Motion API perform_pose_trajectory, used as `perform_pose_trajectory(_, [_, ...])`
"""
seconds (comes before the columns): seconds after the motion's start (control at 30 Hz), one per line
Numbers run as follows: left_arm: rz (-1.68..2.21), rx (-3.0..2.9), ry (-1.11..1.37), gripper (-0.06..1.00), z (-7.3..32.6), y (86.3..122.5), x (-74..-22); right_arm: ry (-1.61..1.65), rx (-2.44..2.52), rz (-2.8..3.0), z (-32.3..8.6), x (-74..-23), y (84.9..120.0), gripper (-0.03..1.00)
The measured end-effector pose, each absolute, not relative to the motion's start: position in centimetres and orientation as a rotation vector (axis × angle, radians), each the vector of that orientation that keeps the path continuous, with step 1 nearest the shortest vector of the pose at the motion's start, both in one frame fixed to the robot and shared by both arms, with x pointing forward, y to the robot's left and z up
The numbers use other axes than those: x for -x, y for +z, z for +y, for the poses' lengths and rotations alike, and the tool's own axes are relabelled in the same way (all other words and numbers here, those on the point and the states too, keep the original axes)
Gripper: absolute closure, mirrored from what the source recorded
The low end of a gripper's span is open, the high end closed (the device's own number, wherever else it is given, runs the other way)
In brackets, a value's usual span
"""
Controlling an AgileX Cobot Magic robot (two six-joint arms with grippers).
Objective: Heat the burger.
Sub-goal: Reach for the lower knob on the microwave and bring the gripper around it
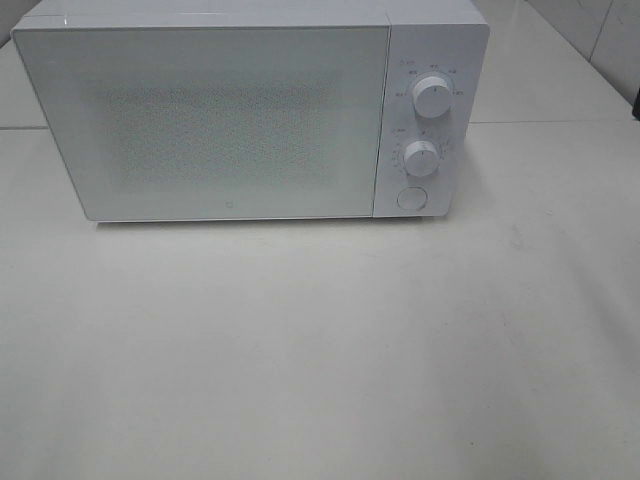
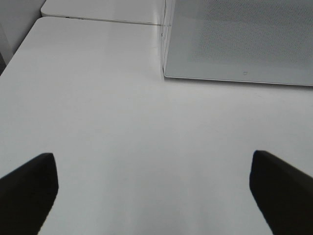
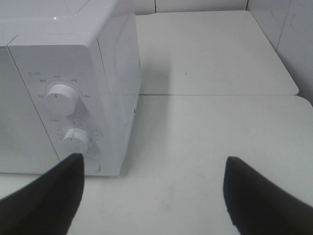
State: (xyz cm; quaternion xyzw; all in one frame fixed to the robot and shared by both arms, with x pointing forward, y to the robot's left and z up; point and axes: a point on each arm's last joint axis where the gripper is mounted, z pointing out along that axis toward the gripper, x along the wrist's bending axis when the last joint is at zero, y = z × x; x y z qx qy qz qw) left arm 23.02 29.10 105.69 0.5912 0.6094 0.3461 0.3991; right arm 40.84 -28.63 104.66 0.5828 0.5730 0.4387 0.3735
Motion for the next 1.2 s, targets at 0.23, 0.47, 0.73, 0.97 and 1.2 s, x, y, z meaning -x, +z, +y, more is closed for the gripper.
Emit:
perform_pose_trajectory(0.23, [1.542,-1.496,0.876,-0.04,29.1,105.7,-23.0,1.15,-1.405,1.458,-28.3,-43.2,103.9,0.21])
perform_pose_trajectory(0.47, [1.542,-1.496,0.876,-0.04,29.1,105.7,-23.0,1.239,-1.336,1.378,-28.1,-44.3,101.2,0.21])
perform_pose_trajectory(0.73, [1.542,-1.496,0.876,-0.04,29.1,105.7,-23.0,1.192,-1.338,1.352,-28.5,-44.1,98.2,0.22])
perform_pose_trajectory(0.97, [1.542,-1.496,0.876,-0.04,29.1,105.7,-23.0,1.186,-1.417,1.328,-28.3,-44.2,96.9,0.22])
perform_pose_trajectory(1.2, [1.542,-1.496,0.876,-0.04,29.1,105.7,-23.0,1.101,-1.396,1.455,-25.2,-44.3,94.7,0.22])
